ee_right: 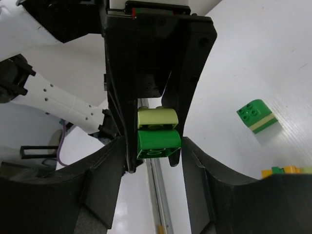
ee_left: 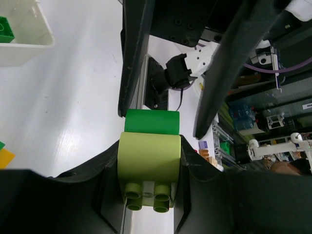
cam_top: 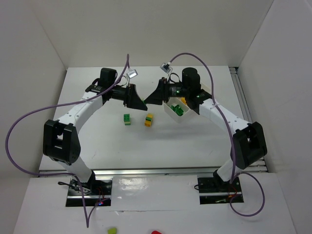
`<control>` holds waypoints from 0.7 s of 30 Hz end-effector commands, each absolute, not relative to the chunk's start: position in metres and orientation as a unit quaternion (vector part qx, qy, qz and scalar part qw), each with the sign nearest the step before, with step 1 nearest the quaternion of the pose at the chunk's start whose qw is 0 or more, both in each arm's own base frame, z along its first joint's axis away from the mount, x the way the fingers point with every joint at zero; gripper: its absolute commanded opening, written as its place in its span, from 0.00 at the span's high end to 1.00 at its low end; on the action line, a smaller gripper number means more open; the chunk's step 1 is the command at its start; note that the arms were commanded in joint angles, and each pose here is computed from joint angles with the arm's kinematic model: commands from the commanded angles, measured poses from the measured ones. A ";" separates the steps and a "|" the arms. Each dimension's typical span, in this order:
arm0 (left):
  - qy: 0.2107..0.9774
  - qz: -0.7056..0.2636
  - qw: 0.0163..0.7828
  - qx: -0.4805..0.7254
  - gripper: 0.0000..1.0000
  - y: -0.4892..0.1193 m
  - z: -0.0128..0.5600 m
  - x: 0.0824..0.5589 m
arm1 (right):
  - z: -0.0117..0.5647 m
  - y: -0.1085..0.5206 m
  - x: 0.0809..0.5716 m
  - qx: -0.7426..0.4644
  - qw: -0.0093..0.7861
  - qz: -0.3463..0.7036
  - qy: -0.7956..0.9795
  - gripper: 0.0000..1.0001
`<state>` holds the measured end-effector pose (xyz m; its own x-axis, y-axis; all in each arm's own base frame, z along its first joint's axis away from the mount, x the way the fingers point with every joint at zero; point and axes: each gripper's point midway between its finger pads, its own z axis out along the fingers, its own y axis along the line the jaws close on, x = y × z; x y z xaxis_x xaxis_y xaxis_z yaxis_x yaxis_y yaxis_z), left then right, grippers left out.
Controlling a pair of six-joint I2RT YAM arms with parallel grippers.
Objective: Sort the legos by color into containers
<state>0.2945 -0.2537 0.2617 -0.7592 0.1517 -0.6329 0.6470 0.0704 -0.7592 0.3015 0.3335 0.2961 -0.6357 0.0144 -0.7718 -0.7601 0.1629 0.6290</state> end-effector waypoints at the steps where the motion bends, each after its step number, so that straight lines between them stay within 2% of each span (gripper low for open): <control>1: 0.670 -0.620 0.240 0.331 1.00 -0.254 0.290 0.289 | 0.319 0.345 0.300 -0.298 0.349 0.601 0.654 0.46; 5: 0.672 -0.621 0.236 0.328 1.00 -0.254 0.287 0.288 | 0.318 0.349 0.299 -0.300 0.346 0.603 0.653 0.60; 11: 0.672 -0.621 0.236 0.328 1.00 -0.254 0.287 0.288 | 0.313 0.349 0.300 -0.294 0.336 0.604 0.661 0.58; 12: 0.670 -0.620 0.240 0.331 1.00 -0.253 0.290 0.286 | 0.315 0.350 0.301 -0.297 0.341 0.604 0.656 0.60; 14: 0.670 -0.620 0.240 0.331 1.00 -0.253 0.290 0.286 | 0.318 0.350 0.297 -0.300 0.337 0.614 0.647 0.70; 15: 0.673 -0.616 0.242 0.329 1.00 -0.253 0.288 0.288 | 0.318 0.350 0.297 -0.300 0.337 0.614 0.647 0.79; 16: 0.679 -0.613 0.242 0.323 0.99 -0.253 0.287 0.290 | 0.316 0.350 0.298 -0.295 0.337 0.612 0.652 0.82; 18: 0.682 -0.610 0.244 0.321 0.73 -0.253 0.289 0.291 | 0.314 0.349 0.303 -0.286 0.346 0.600 0.662 0.84; 19: 0.682 -0.610 0.244 0.321 0.45 -0.253 0.289 0.291 | 0.309 0.348 0.304 -0.276 0.339 0.596 0.674 0.84; 20: 0.688 -0.609 0.239 0.313 0.33 -0.254 0.285 0.294 | 0.307 0.344 0.309 -0.269 0.349 0.587 0.680 0.85; 21: 0.691 -0.606 0.241 0.312 0.26 -0.254 0.284 0.295 | 0.311 0.342 0.307 -0.270 0.352 0.587 0.676 0.85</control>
<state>0.2937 -0.2521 0.2629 -0.7520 0.1502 -0.6419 0.6566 0.0838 -0.7496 0.3077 0.3399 0.2887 -0.6626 0.0211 -0.7487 -0.7356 0.1700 0.6558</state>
